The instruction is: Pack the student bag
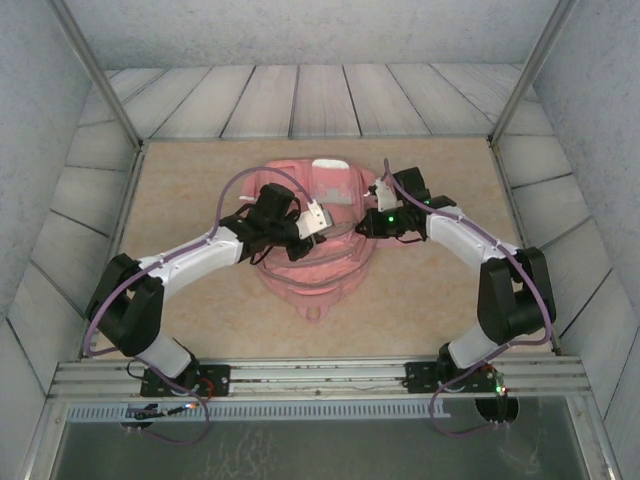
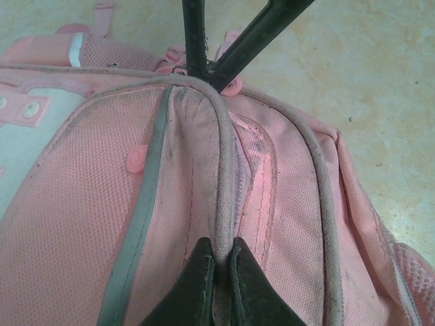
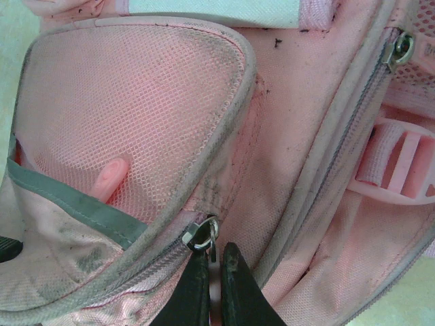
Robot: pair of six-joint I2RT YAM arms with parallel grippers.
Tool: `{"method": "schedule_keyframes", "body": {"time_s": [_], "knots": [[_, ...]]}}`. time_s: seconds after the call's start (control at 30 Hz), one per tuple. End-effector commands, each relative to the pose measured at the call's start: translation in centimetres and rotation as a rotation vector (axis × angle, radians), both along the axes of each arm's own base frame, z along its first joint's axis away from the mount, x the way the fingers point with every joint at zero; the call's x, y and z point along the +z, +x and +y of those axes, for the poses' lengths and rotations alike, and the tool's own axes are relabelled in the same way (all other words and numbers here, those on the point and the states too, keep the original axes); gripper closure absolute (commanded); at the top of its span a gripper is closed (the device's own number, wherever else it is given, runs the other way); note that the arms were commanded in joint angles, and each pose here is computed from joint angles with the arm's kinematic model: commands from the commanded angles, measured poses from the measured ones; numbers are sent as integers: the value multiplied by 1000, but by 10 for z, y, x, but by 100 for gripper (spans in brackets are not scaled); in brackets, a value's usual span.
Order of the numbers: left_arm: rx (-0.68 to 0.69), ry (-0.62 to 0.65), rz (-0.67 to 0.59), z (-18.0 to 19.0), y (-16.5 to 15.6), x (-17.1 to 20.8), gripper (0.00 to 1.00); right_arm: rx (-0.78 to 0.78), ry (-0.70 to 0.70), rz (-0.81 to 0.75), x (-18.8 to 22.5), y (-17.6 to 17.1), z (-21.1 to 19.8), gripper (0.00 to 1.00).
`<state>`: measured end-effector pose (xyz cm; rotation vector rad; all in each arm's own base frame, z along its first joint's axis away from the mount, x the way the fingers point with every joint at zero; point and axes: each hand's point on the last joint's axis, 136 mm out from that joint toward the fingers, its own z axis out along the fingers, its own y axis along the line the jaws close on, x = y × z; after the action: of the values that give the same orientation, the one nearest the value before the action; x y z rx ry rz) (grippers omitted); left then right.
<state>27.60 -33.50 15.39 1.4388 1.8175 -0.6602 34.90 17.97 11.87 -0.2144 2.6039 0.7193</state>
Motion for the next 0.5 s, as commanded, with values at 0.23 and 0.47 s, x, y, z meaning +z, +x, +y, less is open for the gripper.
{"method": "schedule_keyframes", "body": {"time_s": [0.23, 0.47], "knots": [[-55, -15, 86, 7, -26, 4, 96, -187, -180, -79, -15, 39, -58, 100], [-55, -9, 102, 8, -29, 2, 96, -84, -89, -103, -3, 37, -37, 94]]}}
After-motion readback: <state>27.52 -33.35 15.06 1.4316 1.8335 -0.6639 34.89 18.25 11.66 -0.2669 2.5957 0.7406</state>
